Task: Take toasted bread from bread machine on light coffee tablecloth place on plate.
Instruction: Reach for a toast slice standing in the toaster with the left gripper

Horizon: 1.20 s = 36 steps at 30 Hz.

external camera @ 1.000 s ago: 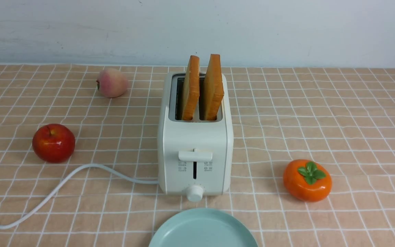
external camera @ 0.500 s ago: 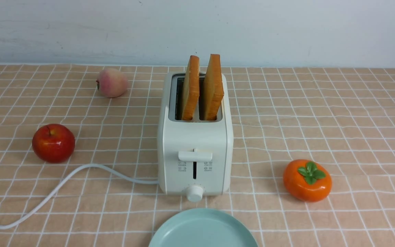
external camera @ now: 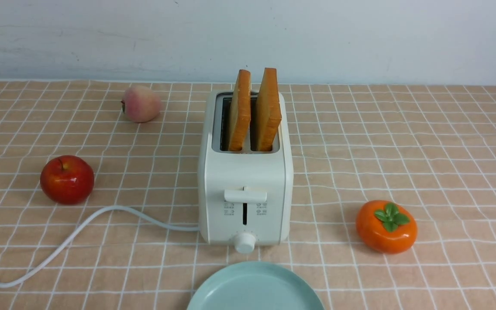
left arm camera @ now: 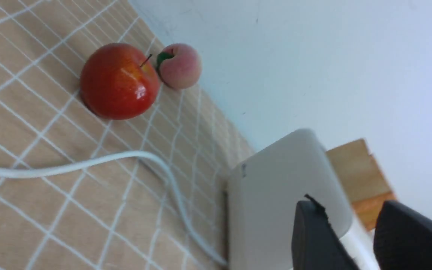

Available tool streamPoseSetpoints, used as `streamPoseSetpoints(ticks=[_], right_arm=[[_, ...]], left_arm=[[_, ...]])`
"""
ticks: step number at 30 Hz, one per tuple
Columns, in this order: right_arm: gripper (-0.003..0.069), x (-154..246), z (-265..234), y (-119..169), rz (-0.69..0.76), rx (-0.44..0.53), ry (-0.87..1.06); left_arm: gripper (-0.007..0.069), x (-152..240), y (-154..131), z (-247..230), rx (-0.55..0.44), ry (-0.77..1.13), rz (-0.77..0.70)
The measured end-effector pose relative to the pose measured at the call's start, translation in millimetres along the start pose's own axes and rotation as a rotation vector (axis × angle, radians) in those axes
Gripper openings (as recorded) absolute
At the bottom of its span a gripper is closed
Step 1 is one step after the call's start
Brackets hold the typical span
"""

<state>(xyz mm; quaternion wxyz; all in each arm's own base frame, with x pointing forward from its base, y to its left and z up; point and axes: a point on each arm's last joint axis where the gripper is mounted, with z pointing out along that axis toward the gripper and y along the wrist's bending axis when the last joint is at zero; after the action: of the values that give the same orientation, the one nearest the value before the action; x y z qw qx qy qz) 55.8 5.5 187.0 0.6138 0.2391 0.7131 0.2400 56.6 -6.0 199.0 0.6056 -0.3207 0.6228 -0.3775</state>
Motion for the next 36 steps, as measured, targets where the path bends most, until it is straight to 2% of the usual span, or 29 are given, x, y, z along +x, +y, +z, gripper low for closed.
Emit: streamPoseSetpoints(ticks=[4, 6, 9, 14, 19, 22, 23, 25, 26, 27, 28, 31, 33, 35, 36], right_arm=[[0.024, -6, 0, 3, 0.095, -0.037, -0.062], [0.024, -8, 0, 4, 0.109, -0.047, -0.087], [0.024, -10, -1, 4, 0.113, -0.054, -0.109], [0.024, -13, -1, 5, 0.138, -0.066, -0.138], [0.0231, -24, -4, 11, 0.186, -0.103, -0.204], [0.0189, -58, -23, 46, 0.178, -0.22, -0.243], [0.0169, -75, -33, 64, 0.138, -0.261, -0.25], [0.0129, -95, -42, 89, 0.033, -0.276, -0.183], [0.01, -107, -44, 103, -0.041, -0.268, -0.126], [0.01, -106, -44, 102, -0.054, -0.261, -0.109], [0.0063, -115, -37, 116, -0.134, -0.224, 0.017], [0.0013, -123, -14, 132, -0.278, -0.138, 0.303], [0.0003, -121, 6, 133, -0.328, -0.089, 0.469], [0.0003, -116, 20, 131, -0.336, -0.05, 0.583], [0.0003, -112, 30, 127, -0.335, -0.024, 0.657]], left_arm=[[0.0225, -4, -2, 0, 0.023, -0.046, -0.154], [0.0209, -6, -2, 0, 0.028, -0.062, -0.182], [0.0161, -7, -2, 0, 0.032, -0.076, -0.192], [-0.0014, -14, -3, -1, 0.047, -0.147, -0.164], [-0.0014, -24, -9, -4, 0.081, -0.244, -0.167], [-0.0014, -46, -44, -13, 0.185, -0.318, -0.101], [-0.0014, -53, -58, -18, 0.222, -0.334, -0.055], [-0.0014, -64, -84, -24, 0.262, -0.334, 0.063], [-0.0014, -69, -101, -23, 0.267, -0.295, 0.13], [-0.0014, -70, -104, -21, 0.256, -0.282, 0.157], [-0.0014, -73, -122, -16, 0.244, -0.198, 0.245], [-0.0014, -71, -147, 15, 0.143, 0.101, 0.439], [-0.0014, -63, -150, 46, 0.035, 0.366, 0.508], [-0.0014, -59, -149, 68, -0.036, 0.524, 0.526], [-0.0014, -54, -146, 85, -0.097, 0.668, 0.522]])
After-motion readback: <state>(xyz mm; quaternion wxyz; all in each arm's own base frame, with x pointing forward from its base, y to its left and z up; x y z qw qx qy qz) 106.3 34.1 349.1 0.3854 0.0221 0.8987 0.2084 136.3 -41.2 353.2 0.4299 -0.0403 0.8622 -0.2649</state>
